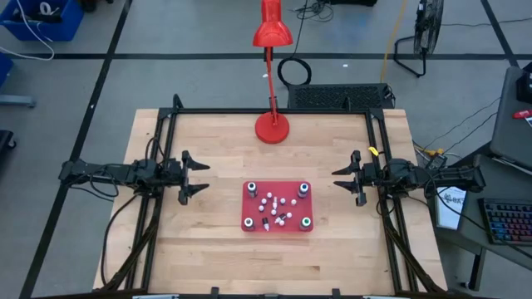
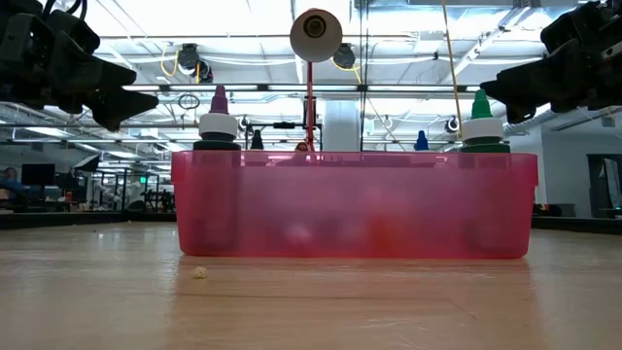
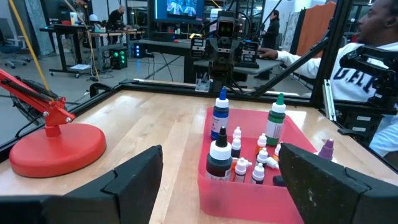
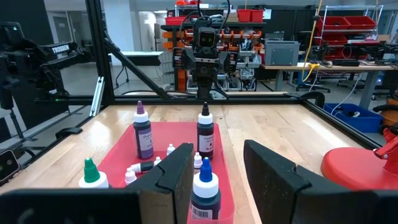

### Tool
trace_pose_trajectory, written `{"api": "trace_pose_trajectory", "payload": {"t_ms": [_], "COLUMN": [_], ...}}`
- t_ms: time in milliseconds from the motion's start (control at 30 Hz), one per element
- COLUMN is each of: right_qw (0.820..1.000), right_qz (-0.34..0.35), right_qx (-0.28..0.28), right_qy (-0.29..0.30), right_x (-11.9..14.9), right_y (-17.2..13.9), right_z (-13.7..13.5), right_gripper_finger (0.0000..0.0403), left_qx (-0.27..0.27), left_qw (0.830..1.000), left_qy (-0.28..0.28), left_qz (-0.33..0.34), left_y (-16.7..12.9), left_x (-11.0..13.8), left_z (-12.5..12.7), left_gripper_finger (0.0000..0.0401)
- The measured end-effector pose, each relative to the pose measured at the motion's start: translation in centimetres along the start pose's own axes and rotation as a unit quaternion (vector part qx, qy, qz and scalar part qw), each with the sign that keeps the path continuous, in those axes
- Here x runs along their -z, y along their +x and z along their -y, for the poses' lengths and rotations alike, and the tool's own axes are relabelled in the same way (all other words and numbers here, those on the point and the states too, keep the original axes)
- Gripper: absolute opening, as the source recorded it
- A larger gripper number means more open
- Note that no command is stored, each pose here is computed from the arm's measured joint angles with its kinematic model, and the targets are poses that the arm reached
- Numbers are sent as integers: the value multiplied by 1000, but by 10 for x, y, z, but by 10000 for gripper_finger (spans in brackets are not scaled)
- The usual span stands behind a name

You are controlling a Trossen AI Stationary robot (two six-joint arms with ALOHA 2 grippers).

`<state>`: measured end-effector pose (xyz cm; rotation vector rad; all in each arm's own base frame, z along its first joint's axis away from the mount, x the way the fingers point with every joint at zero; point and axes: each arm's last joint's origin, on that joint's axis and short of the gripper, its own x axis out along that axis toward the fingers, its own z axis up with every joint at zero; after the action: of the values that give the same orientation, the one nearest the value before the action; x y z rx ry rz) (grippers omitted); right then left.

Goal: Pick & Place food coloring
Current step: Return to Home Position

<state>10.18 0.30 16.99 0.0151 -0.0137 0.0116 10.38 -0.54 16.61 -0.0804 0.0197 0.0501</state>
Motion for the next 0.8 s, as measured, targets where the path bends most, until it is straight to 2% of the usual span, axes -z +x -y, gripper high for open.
{"api": "trace_pose_trajectory", "payload": {"t_ms": [267, 600, 800], "right_qw": [1000, 1000, 1000], "right_qz": [0, 0, 0], "right_qx": [0, 0, 0], "right_qy": [0, 0, 0], "right_x": [0, 0, 0], "right_y": [0, 0, 0], "right_z": [0, 0, 0], "right_gripper_finger": [130, 130, 130], "left_qx": [0, 0, 0], "left_qw": [1000, 1000, 1000], "left_qy": [0, 0, 0], "left_qz": [0, 0, 0], "left_y": [0, 0, 0], "left_x": [0, 0, 0], "left_z": [0, 0, 0], "left_gripper_finger": [310, 323, 317]}}
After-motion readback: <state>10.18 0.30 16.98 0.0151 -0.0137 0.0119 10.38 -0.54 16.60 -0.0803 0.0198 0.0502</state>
